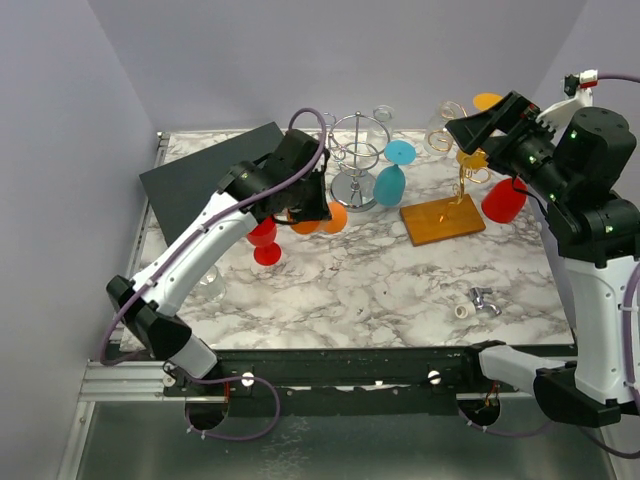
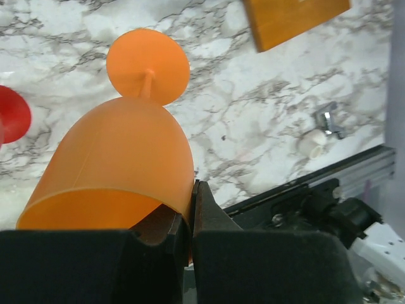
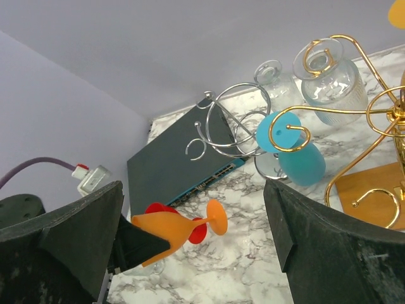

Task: Take the wine glass off the wine glass rack
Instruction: Place the wine glass at the center of the board.

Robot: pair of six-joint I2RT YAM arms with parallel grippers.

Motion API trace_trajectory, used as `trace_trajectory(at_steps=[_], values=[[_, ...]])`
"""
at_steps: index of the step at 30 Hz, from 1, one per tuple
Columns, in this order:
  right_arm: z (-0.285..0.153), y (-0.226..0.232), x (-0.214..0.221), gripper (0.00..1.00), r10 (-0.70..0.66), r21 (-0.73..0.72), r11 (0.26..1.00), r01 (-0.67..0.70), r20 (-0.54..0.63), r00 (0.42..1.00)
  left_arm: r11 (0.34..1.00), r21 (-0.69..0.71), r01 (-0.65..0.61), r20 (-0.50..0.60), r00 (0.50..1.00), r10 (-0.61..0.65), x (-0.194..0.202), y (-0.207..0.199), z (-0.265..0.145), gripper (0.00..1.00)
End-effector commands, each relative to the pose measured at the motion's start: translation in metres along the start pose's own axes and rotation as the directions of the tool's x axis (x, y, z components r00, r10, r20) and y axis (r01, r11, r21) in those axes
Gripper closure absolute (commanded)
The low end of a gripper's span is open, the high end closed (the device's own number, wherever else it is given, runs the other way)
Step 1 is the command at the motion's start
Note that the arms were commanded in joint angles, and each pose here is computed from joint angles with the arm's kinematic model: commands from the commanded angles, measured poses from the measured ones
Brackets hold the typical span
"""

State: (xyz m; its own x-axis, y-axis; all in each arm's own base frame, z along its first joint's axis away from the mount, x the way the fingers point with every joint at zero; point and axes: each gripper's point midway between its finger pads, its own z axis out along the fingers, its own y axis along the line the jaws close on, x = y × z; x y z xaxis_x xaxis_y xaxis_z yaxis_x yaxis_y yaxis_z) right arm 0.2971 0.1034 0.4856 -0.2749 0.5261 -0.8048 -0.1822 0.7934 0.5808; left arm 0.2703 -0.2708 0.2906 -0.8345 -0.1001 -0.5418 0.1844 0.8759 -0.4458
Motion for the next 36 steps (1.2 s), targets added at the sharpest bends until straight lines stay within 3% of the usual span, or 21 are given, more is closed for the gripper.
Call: trace_trajectory(at_steps=[1, 7, 17, 36], values=[[-0.007, -0.002, -0.004, 0.00, -0.044, 0.019, 0.999, 0.043, 0.014, 0.999, 0.982, -0.155, -0.107, -0.070, 0.993, 0.097, 0.002, 0.024, 0.020, 1.00], [-0.011, -0.001, -0.005, 0.00, -0.040, 0.009, 0.999, 0.040, 0.030, 0.999, 0.948, -0.239, -0.210, -0.175, 0.970, 0.170, 0.004, 0.036, 0.057, 1.00], [-0.012, -0.001, -0.002, 0.00, -0.037, -0.001, 0.999, 0.037, 0.024, 0.999, 0.928, -0.274, -0.252, -0.291, 0.941, 0.170, 0.020, 0.048, 0.100, 1.00], [-0.020, -0.009, 0.002, 0.00, -0.049, 0.025, 0.999, 0.048, 0.040, 0.998, 0.911, -0.315, -0.266, -0.382, 0.914, 0.134, 0.039, 0.077, 0.109, 0.96]])
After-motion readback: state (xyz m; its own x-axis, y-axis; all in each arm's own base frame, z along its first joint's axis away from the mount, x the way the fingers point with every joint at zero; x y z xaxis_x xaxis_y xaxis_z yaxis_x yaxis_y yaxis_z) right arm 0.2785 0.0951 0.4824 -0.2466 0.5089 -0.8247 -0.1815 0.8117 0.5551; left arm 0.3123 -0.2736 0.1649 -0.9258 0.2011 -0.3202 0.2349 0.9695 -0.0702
